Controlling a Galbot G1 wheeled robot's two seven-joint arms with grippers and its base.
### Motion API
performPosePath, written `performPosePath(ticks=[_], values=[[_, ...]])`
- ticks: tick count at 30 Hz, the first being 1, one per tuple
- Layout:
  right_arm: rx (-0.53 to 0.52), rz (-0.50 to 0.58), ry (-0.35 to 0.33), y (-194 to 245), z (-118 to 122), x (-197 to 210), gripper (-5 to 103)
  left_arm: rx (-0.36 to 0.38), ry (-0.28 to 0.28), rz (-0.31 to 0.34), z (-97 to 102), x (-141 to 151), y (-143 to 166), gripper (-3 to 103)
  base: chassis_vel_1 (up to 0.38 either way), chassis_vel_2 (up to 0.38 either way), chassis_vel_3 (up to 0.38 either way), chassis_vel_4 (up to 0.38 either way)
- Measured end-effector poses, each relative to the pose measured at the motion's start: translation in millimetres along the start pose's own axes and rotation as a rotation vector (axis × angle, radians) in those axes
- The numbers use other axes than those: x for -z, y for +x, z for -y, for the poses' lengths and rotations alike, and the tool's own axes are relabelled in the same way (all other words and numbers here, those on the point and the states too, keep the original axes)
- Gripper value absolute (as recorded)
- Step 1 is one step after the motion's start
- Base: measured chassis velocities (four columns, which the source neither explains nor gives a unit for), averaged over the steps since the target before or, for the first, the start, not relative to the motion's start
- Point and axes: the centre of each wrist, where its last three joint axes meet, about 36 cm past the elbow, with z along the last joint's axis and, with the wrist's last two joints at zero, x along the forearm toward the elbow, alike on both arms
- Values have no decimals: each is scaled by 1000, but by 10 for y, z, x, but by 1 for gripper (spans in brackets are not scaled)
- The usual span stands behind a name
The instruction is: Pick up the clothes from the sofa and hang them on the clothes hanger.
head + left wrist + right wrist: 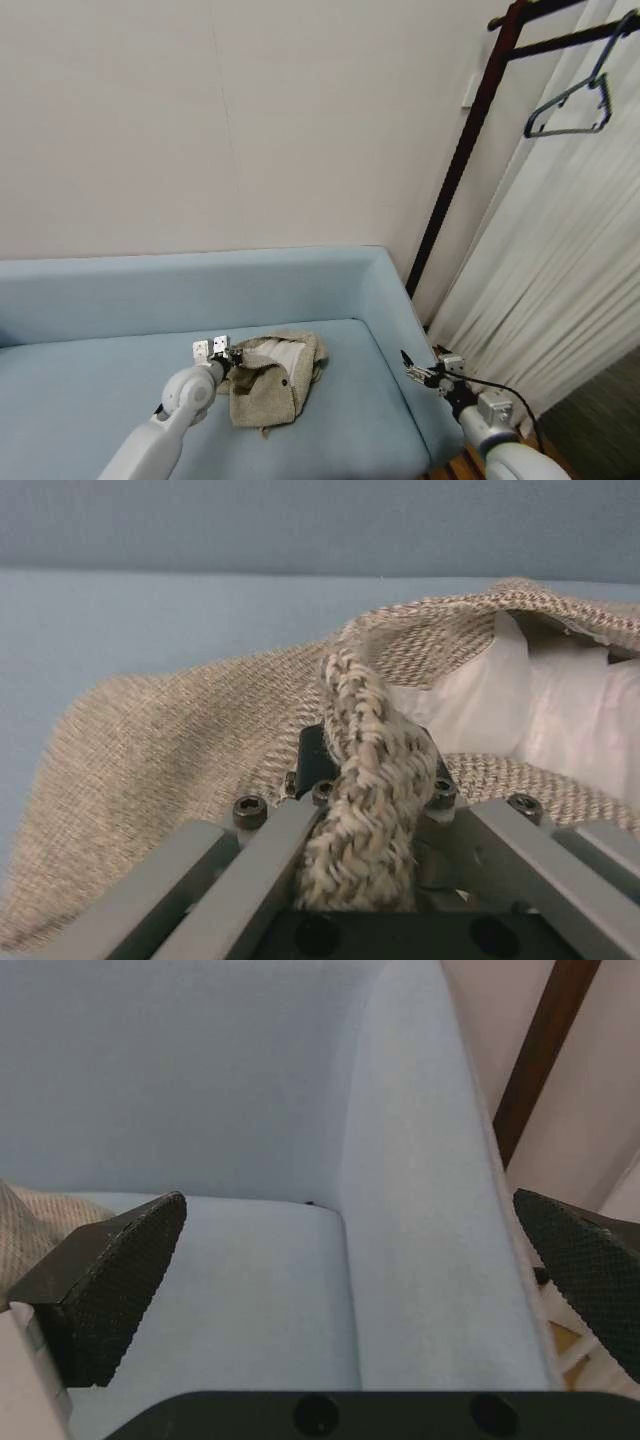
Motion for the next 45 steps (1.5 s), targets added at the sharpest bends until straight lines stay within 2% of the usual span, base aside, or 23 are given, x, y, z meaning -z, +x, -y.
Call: performPosePath(ticks=[2,3,4,5,9,10,11,15,16,18,21,28,35,38,42,45], values=[[3,-19,-53,-137,-107,118,100,11,-92,38,-56,-100,55,4,0,0,0,0],[4,-36,-83,-201,-183,153,100,14,-117,52,-72,-121,83,4,0,0,0,0],[9,-62,-116,-267,-272,170,100,17,-137,66,-83,-136,118,4,0,0,0,0],[9,-62,-116,-267,-272,170,100,17,-137,66,-83,-136,118,4,0,0,0,0],[75,-180,-208,-592,-694,217,100,15,-214,123,-109,-174,251,4,0,0,0,0],[87,-192,-215,-684,-791,249,100,16,-238,136,-114,-186,277,4,0,0,0,0],[87,-192,-215,-684,-791,249,100,16,-238,136,-114,-186,277,4,0,0,0,0],[101,-264,-225,-928,-1260,346,100,15,-331,175,-133,-205,399,4,0,0,0,0],[101,-264,-225,-928,-1260,346,100,15,-331,175,-133,-205,399,4,0,0,0,0],[107,-310,-214,-1015,-1512,422,100,11,-385,209,-164,-199,447,4,0,0,0,0],[118,-320,-178,-1151,-1748,486,100,4,-427,241,-199,-183,501,4,0,0,0,0],[118,-317,-132,-1326,-1977,619,100,8,-455,256,-235,-199,554,4,0,0,0,0],[129,-388,-26,-1371,-2232,597,103,16,-478,294,-255,-171,589,4,0,0,0,0],[120,-418,-5,-1410,-2280,550,100,16,-489,312,-259,-146,605,4,0,0,0,0],[57,-465,26,-1584,-2374,483,99,11,-518,348,-250,-130,649,4,0,0,0,0],[20,-485,25,-1679,-2422,513,99,10,-534,368,-246,-133,659,4,0,0,0,0]])
